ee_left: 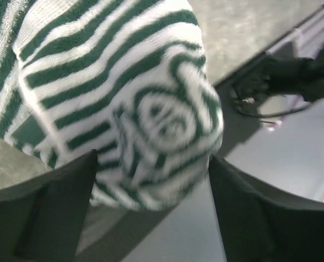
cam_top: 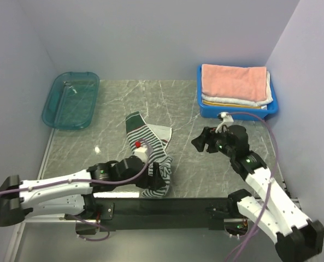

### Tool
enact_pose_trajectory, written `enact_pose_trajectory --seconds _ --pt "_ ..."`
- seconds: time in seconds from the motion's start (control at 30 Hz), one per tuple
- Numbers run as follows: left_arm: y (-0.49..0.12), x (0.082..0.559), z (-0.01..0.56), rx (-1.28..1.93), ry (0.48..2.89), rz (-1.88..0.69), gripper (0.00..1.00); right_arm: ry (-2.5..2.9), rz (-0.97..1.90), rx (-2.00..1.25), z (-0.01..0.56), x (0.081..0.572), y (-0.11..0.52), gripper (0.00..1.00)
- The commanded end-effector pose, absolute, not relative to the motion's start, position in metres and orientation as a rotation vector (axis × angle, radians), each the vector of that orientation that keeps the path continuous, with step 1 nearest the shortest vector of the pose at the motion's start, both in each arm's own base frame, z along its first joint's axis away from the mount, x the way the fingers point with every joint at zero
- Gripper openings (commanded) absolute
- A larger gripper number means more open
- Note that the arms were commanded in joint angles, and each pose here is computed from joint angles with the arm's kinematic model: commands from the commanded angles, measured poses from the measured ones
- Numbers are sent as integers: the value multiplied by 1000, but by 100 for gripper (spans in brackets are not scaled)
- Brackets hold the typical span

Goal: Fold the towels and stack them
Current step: Move the towel to the center of the board, then flatten out the crumpled towel

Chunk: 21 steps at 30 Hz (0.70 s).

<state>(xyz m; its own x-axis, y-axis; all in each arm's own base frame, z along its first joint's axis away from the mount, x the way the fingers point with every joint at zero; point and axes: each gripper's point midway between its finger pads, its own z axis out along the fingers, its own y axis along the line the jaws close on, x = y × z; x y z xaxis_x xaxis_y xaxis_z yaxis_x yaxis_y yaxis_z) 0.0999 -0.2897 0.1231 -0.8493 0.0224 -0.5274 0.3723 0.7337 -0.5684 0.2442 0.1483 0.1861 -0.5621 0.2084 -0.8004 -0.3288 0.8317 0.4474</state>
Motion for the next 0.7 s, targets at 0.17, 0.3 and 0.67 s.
enact_pose_trajectory --seconds 0.17,0.3,0.67 --pt "-246 144 189 -96 2227 -821 99 2200 739 -179 160 268 186 71" --pt "-215 193 216 -282 2119 -659 92 2248 679 -177 146 295 202 68" --pt "-173 362 176 -482 2170 -361 84 2334 526 -208 113 370 250 61"
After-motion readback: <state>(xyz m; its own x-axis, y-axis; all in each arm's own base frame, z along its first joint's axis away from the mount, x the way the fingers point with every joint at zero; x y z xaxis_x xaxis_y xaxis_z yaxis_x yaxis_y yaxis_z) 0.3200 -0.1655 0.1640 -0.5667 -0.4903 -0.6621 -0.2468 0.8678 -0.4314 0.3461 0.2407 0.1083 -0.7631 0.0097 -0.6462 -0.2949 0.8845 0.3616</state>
